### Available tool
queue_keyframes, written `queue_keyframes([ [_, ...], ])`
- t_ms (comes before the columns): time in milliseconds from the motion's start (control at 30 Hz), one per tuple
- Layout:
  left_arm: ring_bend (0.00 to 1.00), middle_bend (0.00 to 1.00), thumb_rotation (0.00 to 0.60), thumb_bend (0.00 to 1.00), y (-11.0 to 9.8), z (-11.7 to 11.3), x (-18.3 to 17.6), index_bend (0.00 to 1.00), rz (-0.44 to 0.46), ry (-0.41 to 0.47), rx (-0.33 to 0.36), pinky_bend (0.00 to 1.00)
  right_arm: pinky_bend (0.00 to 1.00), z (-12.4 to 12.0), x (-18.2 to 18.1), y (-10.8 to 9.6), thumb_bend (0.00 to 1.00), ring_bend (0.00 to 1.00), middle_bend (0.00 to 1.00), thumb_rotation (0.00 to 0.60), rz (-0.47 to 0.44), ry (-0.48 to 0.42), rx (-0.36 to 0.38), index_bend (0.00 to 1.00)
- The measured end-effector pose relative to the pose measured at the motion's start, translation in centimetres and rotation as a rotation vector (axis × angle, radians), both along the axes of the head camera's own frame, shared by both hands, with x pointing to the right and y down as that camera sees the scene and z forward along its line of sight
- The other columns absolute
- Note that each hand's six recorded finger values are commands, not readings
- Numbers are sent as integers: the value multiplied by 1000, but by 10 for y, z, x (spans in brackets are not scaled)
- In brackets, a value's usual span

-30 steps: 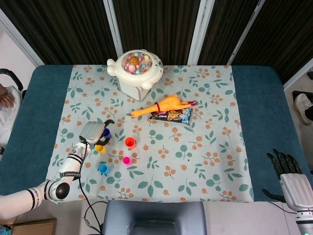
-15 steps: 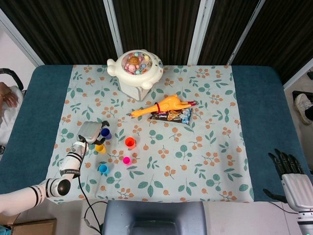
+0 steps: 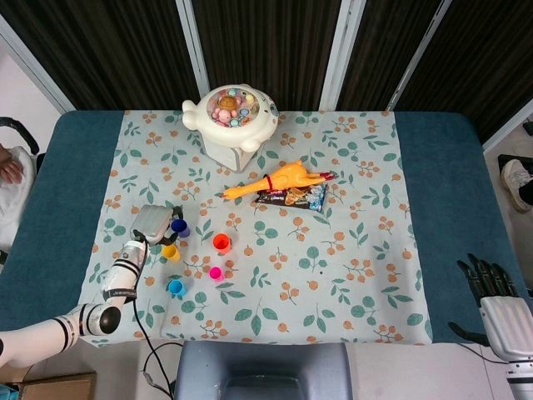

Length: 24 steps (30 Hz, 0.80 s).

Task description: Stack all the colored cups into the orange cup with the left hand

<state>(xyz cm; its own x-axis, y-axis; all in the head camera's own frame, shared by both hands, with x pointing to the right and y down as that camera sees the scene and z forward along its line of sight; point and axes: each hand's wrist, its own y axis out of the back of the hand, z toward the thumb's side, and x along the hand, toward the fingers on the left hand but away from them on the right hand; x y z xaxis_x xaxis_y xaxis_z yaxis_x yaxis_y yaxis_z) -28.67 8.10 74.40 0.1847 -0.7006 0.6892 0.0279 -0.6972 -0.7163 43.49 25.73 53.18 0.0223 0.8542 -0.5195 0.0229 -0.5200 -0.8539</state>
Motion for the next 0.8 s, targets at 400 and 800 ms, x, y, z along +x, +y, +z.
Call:
queue_keyframes([
  [400,1000,1000,600,337,-5,-30,11,520,-2,99,54,1000,0,0,-1,1,213,0,0,600,-6,-6,-6,0],
  [800,1000,1000,600,339,6,-90,41,522,29,234,108,1000,0,-3,-6,4,213,0,0,600,-23,-26,-6,0],
])
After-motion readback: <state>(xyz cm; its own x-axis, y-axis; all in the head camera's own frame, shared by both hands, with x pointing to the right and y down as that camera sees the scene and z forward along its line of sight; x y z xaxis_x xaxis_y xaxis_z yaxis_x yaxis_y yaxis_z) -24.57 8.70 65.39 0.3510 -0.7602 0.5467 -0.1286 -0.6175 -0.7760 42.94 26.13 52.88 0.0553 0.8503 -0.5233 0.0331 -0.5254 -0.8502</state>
